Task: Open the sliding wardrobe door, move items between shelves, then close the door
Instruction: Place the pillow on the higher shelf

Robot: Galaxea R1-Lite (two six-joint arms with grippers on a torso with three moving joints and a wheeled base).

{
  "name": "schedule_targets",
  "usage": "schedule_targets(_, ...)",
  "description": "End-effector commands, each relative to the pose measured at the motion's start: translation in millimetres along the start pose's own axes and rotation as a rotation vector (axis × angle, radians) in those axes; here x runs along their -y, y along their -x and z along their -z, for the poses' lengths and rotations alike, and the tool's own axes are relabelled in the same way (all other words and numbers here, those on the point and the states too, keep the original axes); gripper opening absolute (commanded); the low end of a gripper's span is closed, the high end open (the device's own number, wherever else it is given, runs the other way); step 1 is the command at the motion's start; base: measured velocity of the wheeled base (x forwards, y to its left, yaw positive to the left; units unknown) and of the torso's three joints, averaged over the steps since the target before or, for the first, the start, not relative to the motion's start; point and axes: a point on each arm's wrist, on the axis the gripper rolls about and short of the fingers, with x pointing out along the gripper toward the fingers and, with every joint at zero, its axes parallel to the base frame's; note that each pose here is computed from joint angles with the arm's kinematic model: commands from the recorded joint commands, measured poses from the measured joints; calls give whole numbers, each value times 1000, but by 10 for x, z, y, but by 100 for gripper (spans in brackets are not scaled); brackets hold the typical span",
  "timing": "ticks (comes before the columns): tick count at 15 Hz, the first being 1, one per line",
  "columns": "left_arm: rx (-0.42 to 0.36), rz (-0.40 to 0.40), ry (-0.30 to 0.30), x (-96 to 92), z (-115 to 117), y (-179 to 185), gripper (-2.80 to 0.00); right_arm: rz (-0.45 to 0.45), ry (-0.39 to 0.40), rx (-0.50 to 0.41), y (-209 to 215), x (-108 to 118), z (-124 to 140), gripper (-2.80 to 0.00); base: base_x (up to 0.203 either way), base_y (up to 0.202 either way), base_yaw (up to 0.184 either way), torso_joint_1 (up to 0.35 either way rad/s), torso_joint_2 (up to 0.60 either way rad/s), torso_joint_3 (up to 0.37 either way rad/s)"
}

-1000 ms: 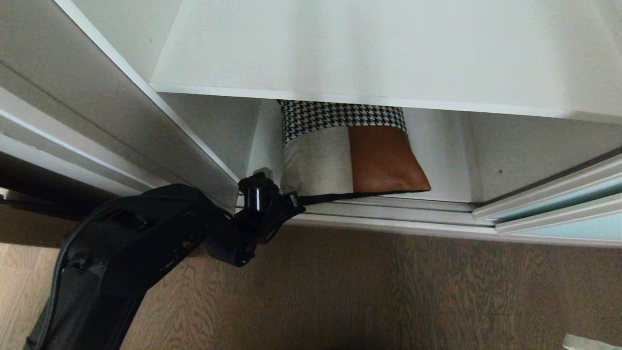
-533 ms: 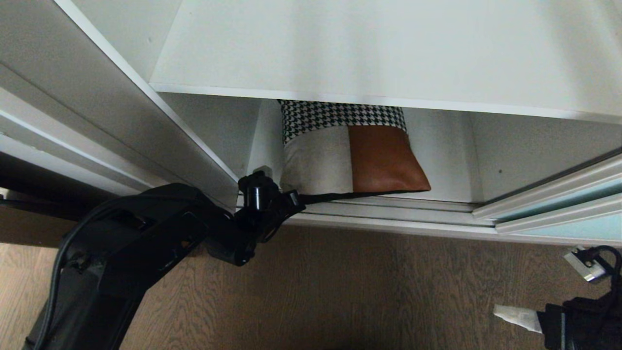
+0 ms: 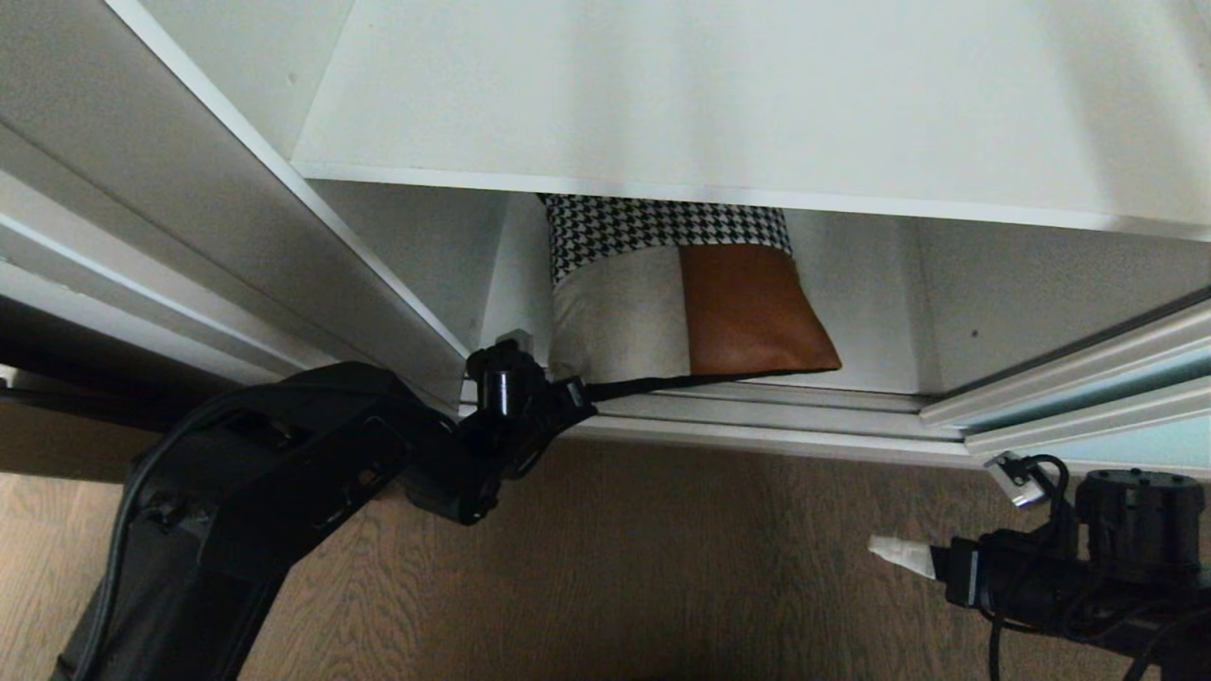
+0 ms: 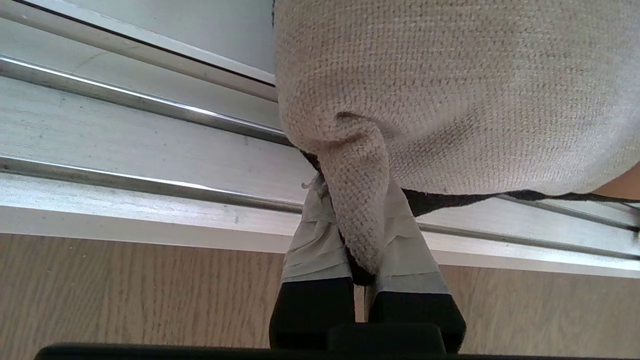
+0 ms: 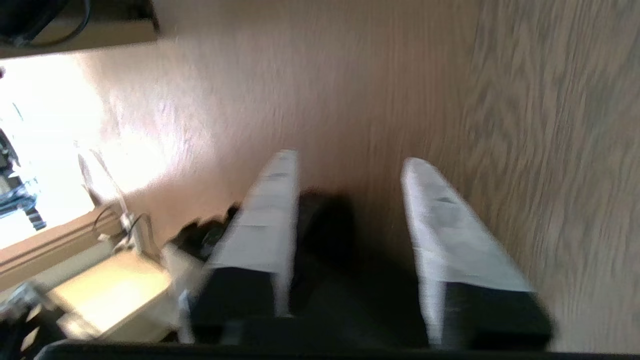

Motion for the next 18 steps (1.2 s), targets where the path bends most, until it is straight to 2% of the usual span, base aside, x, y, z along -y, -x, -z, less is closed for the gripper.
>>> schedule_targets(1, 4, 4, 4, -4, 3, -15, -280, -11, -1, 18, -271, 209, 110, 0, 0, 0, 0, 0, 0, 0)
schedule_targets(3, 3, 7, 2, 0, 6, -12, -280, -46, 3, 102, -364, 238, 43, 0, 0, 0, 0, 0, 0, 0)
schedule_targets(5, 7, 8, 3, 3, -4, -1, -280, -73, -46, 135, -413, 228, -49, 0, 0, 0, 0, 0, 0, 0)
schedule_targets(9, -4, 7, 8, -37, 2, 7, -280, -124, -95, 216, -480, 183, -297, 0, 0, 0, 0, 0, 0, 0)
schedule_targets(18, -16, 7, 6, -46, 38, 13, -280, -199, -52, 322, -719, 151, -674, 0, 0, 0, 0, 0, 0, 0)
